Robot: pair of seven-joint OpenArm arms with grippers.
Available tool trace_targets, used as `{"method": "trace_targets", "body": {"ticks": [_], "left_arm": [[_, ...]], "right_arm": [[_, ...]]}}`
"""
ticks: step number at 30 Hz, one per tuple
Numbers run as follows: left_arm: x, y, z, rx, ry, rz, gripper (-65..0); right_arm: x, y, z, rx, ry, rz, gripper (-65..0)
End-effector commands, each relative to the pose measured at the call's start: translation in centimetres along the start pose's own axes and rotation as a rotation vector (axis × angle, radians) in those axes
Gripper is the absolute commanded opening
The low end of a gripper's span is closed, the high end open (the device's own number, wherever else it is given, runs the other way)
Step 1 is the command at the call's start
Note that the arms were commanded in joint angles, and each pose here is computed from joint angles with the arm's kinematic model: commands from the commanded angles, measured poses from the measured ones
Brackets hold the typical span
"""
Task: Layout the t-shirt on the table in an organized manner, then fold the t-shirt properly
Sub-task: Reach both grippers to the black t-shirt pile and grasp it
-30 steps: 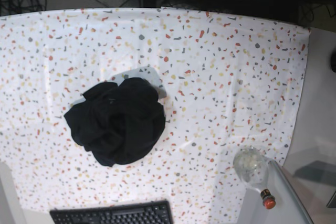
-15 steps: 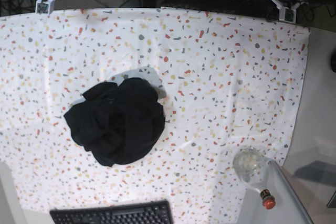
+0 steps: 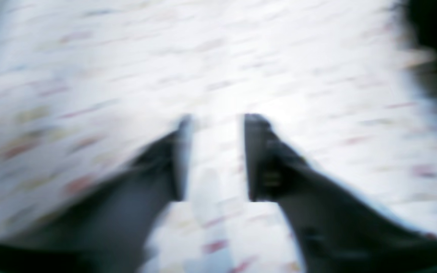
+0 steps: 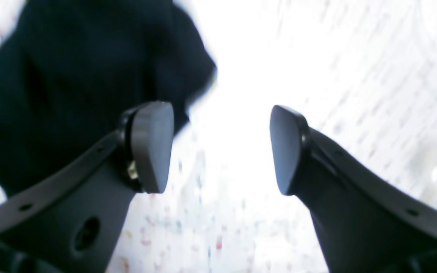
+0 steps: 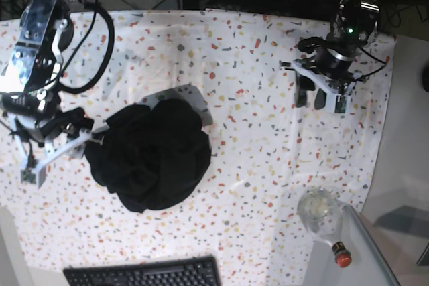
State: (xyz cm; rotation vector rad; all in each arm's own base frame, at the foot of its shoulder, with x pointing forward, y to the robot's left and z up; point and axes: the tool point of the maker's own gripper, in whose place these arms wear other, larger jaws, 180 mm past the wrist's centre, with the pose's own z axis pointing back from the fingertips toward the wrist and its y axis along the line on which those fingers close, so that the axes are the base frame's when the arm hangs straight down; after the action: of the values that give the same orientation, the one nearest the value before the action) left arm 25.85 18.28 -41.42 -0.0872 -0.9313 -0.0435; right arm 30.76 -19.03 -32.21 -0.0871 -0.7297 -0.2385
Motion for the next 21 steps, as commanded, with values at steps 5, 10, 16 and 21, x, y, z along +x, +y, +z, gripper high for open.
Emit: {"method": "trace_targets", "body": {"ticks": [5,10,16,21], "left_arm": [[5.4,-4.6,-3.2,-0.080,-0.128,0.015,-39.8],[6.4,-10.1,-5.7,-0.181,-0.133,-0.200,-41.6],[8.0,-12.7,-7.0,-0.220,-0.164,-0.301,-40.3],[8.6,-13.1,-7.1,-0.232,-0.173,-0.298,-34.1]], "right_arm": [[3.7,1.6,-0.7,0.039,0.004,-0.027,-26.9],[4.9,5.2,-0.3,0.148,0.012,-0.033,-26.9],[3.8,8.2,-3.2,0.201,0.127,-0.033,-26.3],[3.9,9.1,-5.0,0.209,0.126,-0.028,-26.0]]}}
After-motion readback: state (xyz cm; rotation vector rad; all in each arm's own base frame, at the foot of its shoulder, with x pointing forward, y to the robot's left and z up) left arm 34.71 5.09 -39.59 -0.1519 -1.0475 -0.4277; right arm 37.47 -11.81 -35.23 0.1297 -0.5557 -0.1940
